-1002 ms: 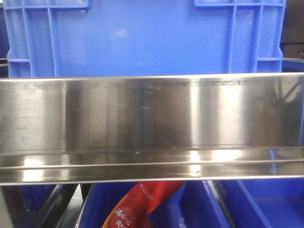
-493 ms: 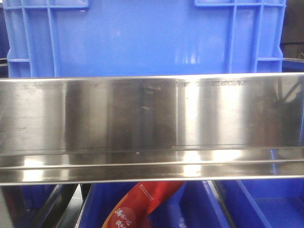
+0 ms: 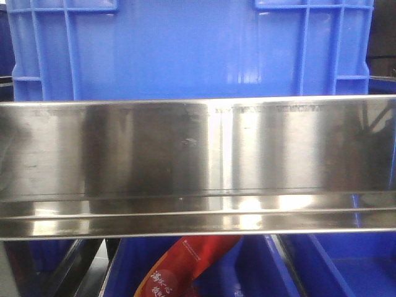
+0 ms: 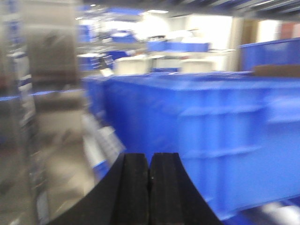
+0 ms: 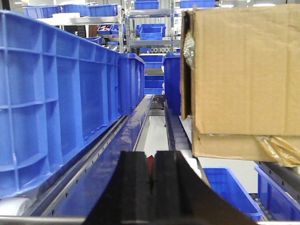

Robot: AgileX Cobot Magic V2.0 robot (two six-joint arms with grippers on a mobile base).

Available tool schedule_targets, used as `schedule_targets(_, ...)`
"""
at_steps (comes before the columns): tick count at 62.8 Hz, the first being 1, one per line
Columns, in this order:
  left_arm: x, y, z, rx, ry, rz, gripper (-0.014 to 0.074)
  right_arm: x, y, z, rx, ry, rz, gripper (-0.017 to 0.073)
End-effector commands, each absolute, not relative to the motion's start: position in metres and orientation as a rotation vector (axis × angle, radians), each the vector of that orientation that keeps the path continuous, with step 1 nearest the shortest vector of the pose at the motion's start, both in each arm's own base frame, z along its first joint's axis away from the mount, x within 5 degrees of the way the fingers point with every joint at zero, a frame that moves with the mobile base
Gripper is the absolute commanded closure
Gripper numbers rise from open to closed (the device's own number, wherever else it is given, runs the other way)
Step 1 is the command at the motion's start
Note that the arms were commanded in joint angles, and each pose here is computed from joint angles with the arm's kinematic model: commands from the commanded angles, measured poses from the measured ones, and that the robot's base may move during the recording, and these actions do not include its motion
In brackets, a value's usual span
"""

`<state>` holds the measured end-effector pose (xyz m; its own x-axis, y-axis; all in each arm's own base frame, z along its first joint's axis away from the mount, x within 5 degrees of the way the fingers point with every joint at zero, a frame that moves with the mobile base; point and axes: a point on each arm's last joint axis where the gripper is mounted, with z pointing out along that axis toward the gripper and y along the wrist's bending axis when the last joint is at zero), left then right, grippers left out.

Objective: Grab block from conveyor and place in blue bin

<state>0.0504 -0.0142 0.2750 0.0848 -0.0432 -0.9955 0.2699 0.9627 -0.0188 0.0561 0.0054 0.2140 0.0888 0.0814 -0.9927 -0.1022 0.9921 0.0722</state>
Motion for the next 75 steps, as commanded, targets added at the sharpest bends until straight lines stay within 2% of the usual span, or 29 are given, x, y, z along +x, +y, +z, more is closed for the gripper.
schedule_targets(1, 0.049, -0.009, 0.258, 0.104, 1.456, -0.182, 0.0705, 0.056, 0.005, 0.217, -0.016, 1.444, 0.133, 0.0721)
schedule_targets(20, 0.056, 0.000, 0.213, -0.028, 1.483, -0.019, 0.0705, 0.056, 0.005, 0.217, -0.016, 1.444, 0.133, 0.0721)
schedule_targets(24, 0.056, 0.000, 0.218, -0.026, 1.427, -0.019, 0.0705, 0.056, 0.005, 0.217, -0.016, 1.444, 0.133, 0.0721)
schedule_targets(75, 0.056, 0.000, 0.215, -0.024, 1.466, -0.019, 0.0705, 0.056, 0.005, 0.217, -0.016, 1.444, 0.133, 0.0721)
